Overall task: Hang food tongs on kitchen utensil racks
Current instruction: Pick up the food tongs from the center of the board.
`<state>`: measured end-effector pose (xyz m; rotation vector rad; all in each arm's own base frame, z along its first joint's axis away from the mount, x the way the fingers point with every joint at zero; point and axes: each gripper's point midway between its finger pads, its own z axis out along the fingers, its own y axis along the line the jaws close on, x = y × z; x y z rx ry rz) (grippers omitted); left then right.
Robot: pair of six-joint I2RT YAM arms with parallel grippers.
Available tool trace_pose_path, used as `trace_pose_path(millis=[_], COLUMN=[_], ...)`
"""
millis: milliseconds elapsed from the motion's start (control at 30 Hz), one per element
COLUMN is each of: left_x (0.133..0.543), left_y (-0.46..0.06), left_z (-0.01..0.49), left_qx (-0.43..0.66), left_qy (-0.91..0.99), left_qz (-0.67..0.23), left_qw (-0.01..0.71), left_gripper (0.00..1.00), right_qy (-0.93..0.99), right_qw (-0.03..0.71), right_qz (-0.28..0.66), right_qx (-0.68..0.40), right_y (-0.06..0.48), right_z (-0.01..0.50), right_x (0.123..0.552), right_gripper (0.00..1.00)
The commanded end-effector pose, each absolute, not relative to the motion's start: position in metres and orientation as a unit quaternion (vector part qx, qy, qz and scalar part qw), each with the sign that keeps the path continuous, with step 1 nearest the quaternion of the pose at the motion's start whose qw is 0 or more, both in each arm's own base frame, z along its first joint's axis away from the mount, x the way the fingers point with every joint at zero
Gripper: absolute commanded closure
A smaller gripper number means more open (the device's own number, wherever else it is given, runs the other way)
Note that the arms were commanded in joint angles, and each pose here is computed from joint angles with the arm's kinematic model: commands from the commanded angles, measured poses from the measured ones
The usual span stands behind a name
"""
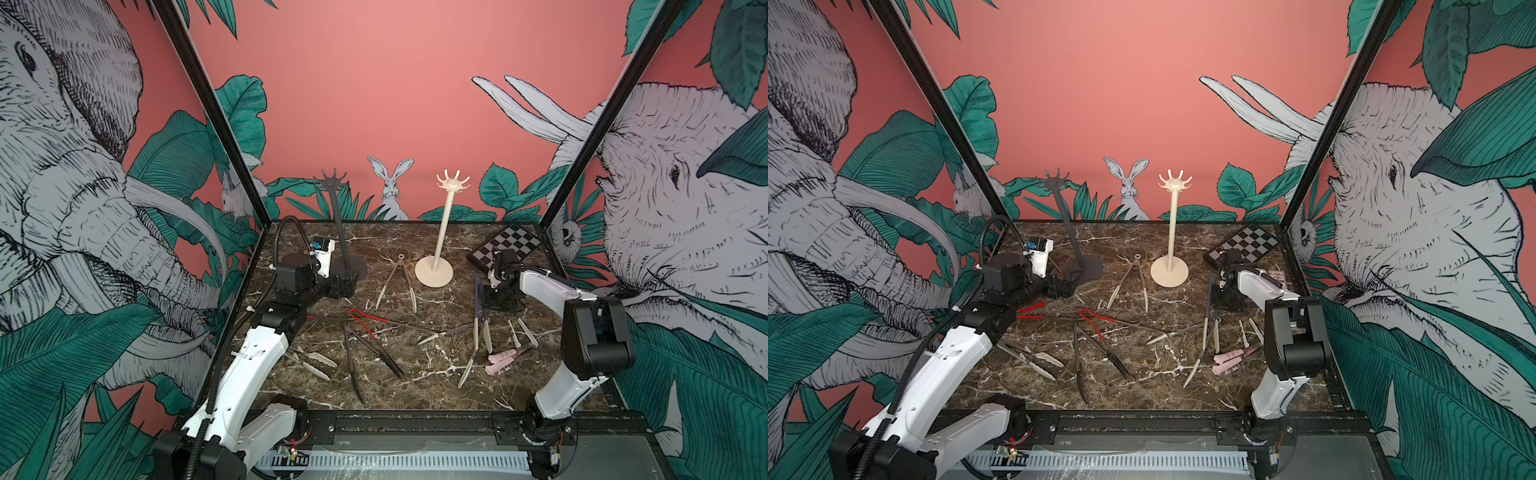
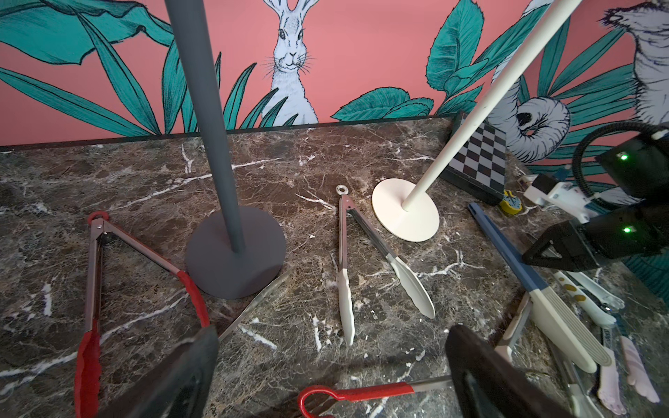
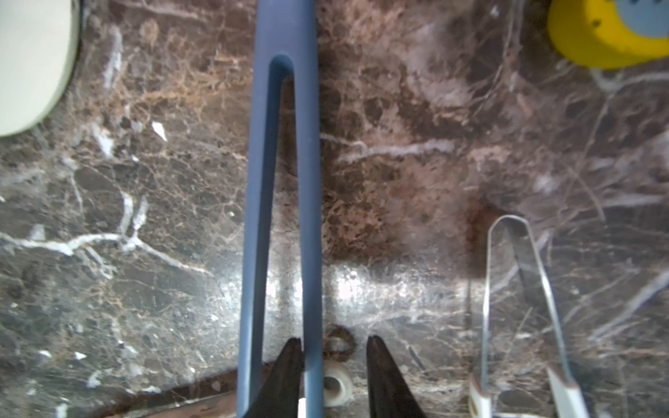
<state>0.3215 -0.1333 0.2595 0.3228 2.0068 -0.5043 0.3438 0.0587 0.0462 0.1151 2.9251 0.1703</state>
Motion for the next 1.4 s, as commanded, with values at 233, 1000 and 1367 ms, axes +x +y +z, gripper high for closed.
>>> trace_pose_path(millis=[233, 1000, 1367], left_x=[0.317, 0.32, 0.323], left_y=[-0.139, -0.133, -0.135], left_z=[0.295, 0.303, 0.31], left_qx=[0.148, 0.135, 0.135], left_qy=[0.803, 0.793, 0.782], left_qz=[-0.224, -0.215, -0.22], left_qw=[0.533, 0.554, 0.567], left_gripper=[0.01, 0.0, 0.01], right_qy=[0.992, 0.97, 0.905], right_qw=[0.111, 0.239, 0.419], right_qz=[0.062, 0.034, 0.075], right_qx=[0.027, 0.017, 0.006], right_y=[0.063, 0.057, 0.068], right_z=[0.032, 0.107, 0.229], right_x=[0.35, 0.381, 0.404], right_gripper=[0.78, 1.0, 1.0])
